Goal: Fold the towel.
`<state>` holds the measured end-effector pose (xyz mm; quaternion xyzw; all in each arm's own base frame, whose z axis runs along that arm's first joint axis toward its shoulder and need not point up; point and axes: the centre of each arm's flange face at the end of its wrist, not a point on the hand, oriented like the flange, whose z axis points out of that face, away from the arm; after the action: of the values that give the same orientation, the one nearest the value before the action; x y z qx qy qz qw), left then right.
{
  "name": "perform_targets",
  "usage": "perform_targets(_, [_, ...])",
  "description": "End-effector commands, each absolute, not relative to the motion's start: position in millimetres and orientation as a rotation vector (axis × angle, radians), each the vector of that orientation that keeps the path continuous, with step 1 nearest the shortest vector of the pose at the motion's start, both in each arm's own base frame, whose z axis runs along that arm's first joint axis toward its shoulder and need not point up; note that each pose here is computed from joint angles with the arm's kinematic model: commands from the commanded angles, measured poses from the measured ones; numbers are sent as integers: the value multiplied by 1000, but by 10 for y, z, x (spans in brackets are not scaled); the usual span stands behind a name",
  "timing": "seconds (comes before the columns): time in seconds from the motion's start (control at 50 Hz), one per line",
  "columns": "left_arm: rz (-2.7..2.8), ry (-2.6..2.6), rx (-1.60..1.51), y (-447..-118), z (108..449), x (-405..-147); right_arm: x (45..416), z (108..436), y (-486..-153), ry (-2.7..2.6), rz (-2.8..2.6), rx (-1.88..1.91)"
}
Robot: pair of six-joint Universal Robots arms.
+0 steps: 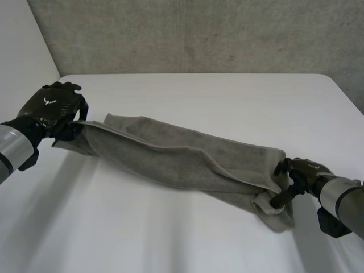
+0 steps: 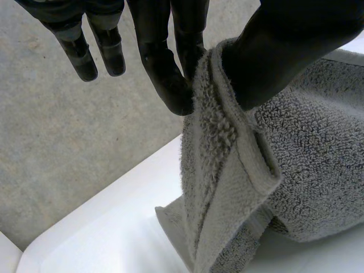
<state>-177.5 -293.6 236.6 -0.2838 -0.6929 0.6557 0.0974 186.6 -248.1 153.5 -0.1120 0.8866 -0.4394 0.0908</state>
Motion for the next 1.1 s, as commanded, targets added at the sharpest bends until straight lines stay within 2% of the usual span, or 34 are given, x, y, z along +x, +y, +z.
perform_targets(0.02, [1974,-2029,-814,-2914,2467,-1756,1863,1407,-2453,2635,-1306,-325])
perform_targets(0.16, [1993,-1999,-735,-2914,2598,-1726,1917,1391,-2463,2583,-1291,-367])
perform_targets(0.2, [2003,-1990,-718,-2920,2638,-1709,1966,1608,-2578,2485,-1362,-400])
perform_targets(0.22, [2021,-1980,-702,-2927,2690,-1687,1966,1609,-2579,2484,-1363,-400])
perform_targets(0.24, [2040,-1972,-688,-2937,2742,-1660,1985,1817,-2627,2413,-1430,-432])
perform_targets(0.26, [2041,-1972,-688,-2938,2742,-1660,1986,1819,-2627,2412,-1430,-432])
perform_targets(0.3, [2074,-1951,-677,-2958,2843,-1630,2018,2255,-2663,2299,-1541,-521])
perform_targets(0.32, [2074,-1951,-677,-2958,2844,-1630,2018,2257,-2663,2298,-1542,-522])
perform_targets(0.42, [2127,-1880,-697,-2938,3050,-1639,2037,2686,-2681,2300,-1515,-756])
perform_targets(0.46, [2150,-1873,-696,-2947,3136,-1603,2025,2723,-2727,2315,-1520,-809])
perform_targets(0.54, [2139,-1887,-692,-2945,3159,-1591,2023,2735,-2830,2341,-1550,-923])
perform_targets(0.64, [2090,-1915,-697,-2949,3087,-1603,1995,2538,-2944,2435,-1453,-997])
perform_targets(0.78, [1974,-2019,-724,-3144,2731,-1590,2020,2140,-3093,2509,-1318,-1089])
perform_targets(0.86, [1979,-2042,-803,-3280,2621,-1589,2004,2133,-3274,2523,-1393,-1203])
perform_targets(0.9, [2000,-2044,-851,-3377,2590,-1608,2004,2363,-3582,2488,-1665,-1282])
perform_targets(0.92, [2033,-2026,-905,-3508,2584,-1629,2004,2365,-3584,2488,-1667,-1282])
perform_targets(0.94, [2087,-1995,-929,-3678,2624,-1653,2048,2615,-3788,2401,-1924,-1278])
perform_targets(0.96, [2088,-1995,-930,-3680,2625,-1654,2048,2618,-3790,2400,-1927,-1278])
perform_targets(1.0, [2298,-1845,-923,-3989,2887,-1837,2194,3222,-4104,2057,-2488,-1235])
perform_targets(1.02, [2299,-1844,-923,-3990,2889,-1838,2195,3226,-4106,2055,-2491,-1234])
perform_targets(1.04, [2454,-1718,-888,-4107,3108,-1946,2247,3609,-4180,1816,-2777,-1171])
perform_targets(1.06, [2455,-1717,-887,-4108,3110,-1947,2296,3969,-4190,1557,-3018,-1094])
perform_targets(1.08, [2623,-1546,-820,-4175,3411,-2030,2296,3973,-4190,1554,-3020,-1093])
perform_targets(1.1, [2729,-1378,-740,-4165,3694,-2099,2342,4271,-4124,1332,-3179,-1009])
